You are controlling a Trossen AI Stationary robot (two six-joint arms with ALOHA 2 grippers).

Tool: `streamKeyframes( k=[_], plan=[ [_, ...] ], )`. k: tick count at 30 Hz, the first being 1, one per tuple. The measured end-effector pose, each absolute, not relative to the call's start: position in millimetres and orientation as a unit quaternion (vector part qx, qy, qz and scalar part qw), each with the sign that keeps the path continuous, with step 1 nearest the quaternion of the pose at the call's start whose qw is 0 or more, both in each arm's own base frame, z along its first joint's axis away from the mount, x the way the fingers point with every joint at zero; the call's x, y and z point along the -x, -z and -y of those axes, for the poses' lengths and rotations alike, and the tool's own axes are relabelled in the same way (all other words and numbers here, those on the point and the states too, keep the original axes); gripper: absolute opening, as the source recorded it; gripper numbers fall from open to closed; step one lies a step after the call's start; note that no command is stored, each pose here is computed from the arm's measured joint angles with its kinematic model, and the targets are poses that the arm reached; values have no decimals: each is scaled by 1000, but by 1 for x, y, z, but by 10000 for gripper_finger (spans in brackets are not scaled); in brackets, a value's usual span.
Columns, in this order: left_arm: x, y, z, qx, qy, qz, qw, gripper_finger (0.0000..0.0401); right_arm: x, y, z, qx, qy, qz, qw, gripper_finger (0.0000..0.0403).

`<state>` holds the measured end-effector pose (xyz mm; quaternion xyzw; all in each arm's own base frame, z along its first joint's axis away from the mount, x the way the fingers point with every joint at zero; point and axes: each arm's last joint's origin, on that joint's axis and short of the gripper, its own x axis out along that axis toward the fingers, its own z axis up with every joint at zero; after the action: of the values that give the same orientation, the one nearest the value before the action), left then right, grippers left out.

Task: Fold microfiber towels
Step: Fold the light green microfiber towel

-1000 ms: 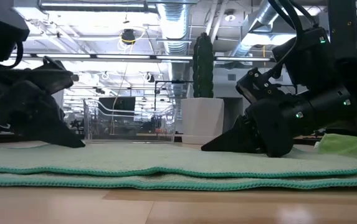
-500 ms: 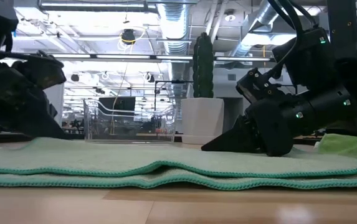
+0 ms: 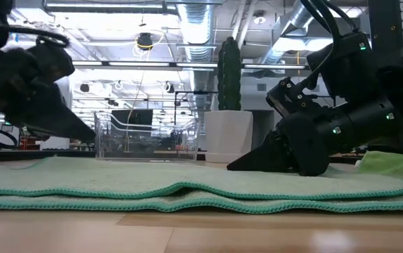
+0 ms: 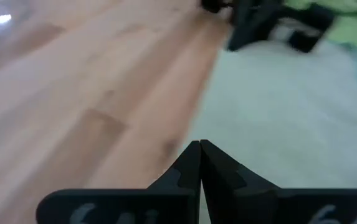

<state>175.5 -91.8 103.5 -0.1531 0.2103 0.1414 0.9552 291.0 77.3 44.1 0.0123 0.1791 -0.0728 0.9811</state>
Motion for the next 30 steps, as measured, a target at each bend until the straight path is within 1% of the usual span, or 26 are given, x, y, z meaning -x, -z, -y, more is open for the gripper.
streamKeyframes(
  k=[6, 12, 16, 22, 27, 30],
  plan=[
    [-177, -74, 99, 149, -147, -244, 947, 0, -291, -44, -77, -12, 73, -179, 981, 19],
    [-180, -57, 102, 157, -177, -235, 943, 0, -291, -45, -78, -10, 72, -177, 981, 13],
    [-178, -56, 104, 152, -171, -236, 944, 0, -287, -62, -81, 2, 64, -158, 985, 15],
    [-177, -58, 106, 154, -164, -239, 945, 0, -261, -89, -79, 17, 80, -129, 988, 11],
    [-176, -58, 106, 154, -164, -239, 944, 0, -241, -81, -81, -14, 75, -148, 986, 12],
    [-176, -58, 106, 154, -166, -238, 945, 0, -231, -65, -85, -23, 75, -180, 980, 11]
  ],
)
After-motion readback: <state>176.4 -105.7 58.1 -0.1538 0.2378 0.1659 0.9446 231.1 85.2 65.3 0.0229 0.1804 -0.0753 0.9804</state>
